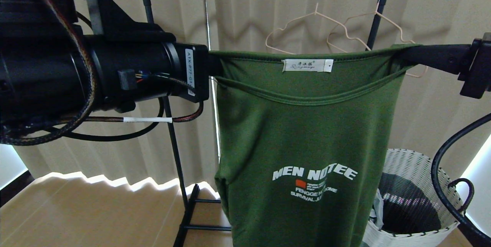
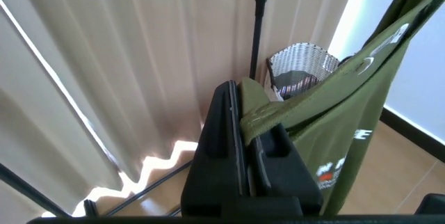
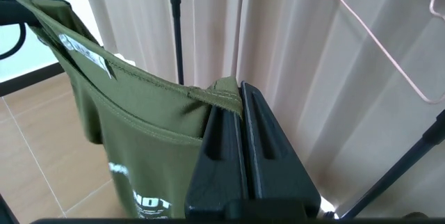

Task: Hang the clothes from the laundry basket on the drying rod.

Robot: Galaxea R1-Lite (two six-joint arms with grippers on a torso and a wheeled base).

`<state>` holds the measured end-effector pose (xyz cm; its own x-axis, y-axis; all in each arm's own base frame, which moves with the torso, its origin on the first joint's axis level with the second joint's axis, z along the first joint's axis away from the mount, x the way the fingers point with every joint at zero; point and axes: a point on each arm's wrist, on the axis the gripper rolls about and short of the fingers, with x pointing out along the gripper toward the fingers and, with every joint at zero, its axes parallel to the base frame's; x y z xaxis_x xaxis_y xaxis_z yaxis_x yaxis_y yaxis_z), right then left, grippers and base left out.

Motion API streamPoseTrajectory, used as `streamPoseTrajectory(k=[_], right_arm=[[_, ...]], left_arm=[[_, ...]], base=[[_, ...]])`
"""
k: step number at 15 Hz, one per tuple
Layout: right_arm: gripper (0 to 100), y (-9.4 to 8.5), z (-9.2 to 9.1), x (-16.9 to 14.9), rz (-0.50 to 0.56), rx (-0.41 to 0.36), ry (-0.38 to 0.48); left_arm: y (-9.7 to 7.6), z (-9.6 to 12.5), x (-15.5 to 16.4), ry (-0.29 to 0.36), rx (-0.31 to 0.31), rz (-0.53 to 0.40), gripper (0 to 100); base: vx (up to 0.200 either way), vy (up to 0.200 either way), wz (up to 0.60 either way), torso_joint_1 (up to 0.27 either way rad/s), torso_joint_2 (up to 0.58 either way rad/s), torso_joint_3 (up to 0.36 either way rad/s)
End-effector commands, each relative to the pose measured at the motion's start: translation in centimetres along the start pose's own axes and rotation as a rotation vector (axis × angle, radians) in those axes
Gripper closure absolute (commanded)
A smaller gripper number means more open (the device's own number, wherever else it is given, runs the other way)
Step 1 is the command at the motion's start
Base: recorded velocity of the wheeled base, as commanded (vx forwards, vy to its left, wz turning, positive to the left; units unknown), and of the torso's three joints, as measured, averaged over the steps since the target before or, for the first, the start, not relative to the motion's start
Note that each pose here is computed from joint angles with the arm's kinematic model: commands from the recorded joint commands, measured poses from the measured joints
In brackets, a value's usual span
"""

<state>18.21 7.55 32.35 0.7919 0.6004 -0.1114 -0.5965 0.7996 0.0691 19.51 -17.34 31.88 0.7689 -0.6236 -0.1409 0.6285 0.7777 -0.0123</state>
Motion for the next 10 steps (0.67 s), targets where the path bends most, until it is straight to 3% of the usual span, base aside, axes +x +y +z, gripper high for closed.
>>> streamPoseTrajectory(k=[1, 4, 6, 10], right_arm=[[0, 0.0, -0.1, 0.0, 0.0, 0.001, 0.003], [0, 0.0, -0.4, -0.2, 0.0, 0.002, 0.006], [0, 0.4, -1.0, -1.2, 0.014, 0.003, 0.007], [0, 0.8, -2.0, -2.5, 0.02, 0.005, 0.013]], left_arm=[[0.1, 0.2, -0.3, -0.011, 0.001, 0.004, 100], [0.2, -0.1, -0.2, 0.002, 0.011, 0.028, 100], [1.2, -0.8, 0.4, 0.038, 0.048, 0.167, 100], [2.5, -1.8, 1.4, 0.08, 0.051, 0.254, 100]], base=[[0.0, 0.0, 0.0, 0.0, 0.0, 0.0], [0.0, 0.0, 0.0, 0.0, 0.0, 0.0], [0.0, 0.0, 0.0, 0.0, 0.0, 0.0], [0.0, 0.0, 0.0, 0.0, 0.0, 0.0]])
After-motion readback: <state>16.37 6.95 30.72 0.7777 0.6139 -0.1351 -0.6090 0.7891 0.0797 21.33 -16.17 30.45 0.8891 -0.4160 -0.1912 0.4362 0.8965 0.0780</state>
